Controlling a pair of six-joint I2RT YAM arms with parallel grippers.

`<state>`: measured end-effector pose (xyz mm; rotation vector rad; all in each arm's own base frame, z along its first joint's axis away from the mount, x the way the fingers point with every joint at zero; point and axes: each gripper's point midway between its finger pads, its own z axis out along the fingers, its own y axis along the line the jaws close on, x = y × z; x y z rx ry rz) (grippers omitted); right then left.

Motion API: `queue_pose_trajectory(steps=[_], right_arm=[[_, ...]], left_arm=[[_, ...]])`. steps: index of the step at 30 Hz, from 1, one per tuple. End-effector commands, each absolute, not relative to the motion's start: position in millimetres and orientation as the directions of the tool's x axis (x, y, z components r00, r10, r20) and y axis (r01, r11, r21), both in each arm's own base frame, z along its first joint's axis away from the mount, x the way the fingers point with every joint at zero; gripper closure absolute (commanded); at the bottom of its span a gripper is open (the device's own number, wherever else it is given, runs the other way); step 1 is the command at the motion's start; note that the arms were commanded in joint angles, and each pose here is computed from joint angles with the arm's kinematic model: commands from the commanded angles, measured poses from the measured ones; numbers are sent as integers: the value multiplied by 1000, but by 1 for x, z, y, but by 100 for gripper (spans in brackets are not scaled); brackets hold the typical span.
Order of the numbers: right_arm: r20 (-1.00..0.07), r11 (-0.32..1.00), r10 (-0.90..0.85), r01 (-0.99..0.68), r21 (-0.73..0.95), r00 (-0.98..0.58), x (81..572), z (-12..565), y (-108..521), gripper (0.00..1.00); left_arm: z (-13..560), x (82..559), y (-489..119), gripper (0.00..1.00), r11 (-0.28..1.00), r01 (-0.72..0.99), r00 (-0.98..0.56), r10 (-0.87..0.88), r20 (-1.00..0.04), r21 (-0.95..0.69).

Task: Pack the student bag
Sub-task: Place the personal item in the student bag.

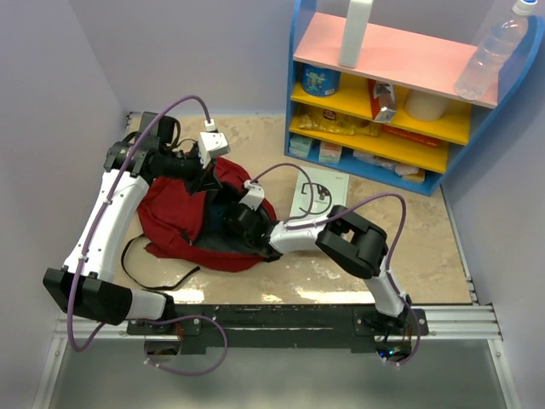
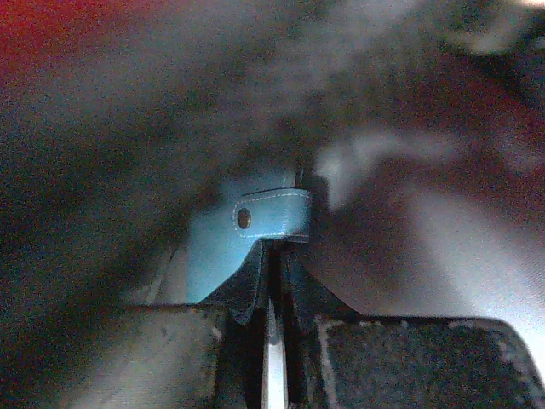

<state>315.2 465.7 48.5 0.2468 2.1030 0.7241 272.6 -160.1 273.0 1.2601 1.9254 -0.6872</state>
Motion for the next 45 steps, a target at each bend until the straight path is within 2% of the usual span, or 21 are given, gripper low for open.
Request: queue_pose_trajectory(steps=[1,5,9,13,16,21,27,32,37,39,40,43,45], right_arm=[[-732,775,294,-294,559,-614,272,78,491,100],[-773,758,179,-416,503,-609,241,76,502,100],[-775,816,177,-349,460,-607,240,70,478,100],[-768,898,193,-204,389,-610,245,65,441,100],[-761,905,247,-138,403,-600,246,74,423,100],[-739,925,234,-91,370,-632,246,49,421,100],[-658,895,316,-14,445,-683,264,25,441,100],[-615,818,417,-18,575,-669,283,43,478,100],[-615,800,423,-44,599,-665,291,51,498,100],[-616,768,433,-89,634,-658,292,63,508,81],[-635,774,410,-119,622,-655,291,65,508,67],[-668,774,397,-161,612,-630,291,82,501,48],[-685,758,413,-190,624,-600,298,102,494,41]], left_arm=[[291,275,-167,100,350,937,-179,516,-837,15],[291,278,-167,100,356,934,-180,511,-841,17],[288,280,-167,100,361,932,-181,515,-838,20],[284,280,-167,100,359,933,-179,513,-839,20],[282,280,-169,100,357,934,-181,505,-844,14],[283,280,-171,100,354,935,-185,490,-852,0],[286,276,-169,100,358,934,-176,499,-849,16],[290,274,-169,100,356,934,-171,493,-853,19],[292,274,-170,100,354,935,-169,488,-856,18],[292,273,-170,100,353,935,-170,489,-855,16],[292,273,-169,100,356,934,-171,492,-854,18],[291,274,-167,100,357,934,-164,500,-851,30],[289,275,-167,100,358,933,-165,502,-849,31]])
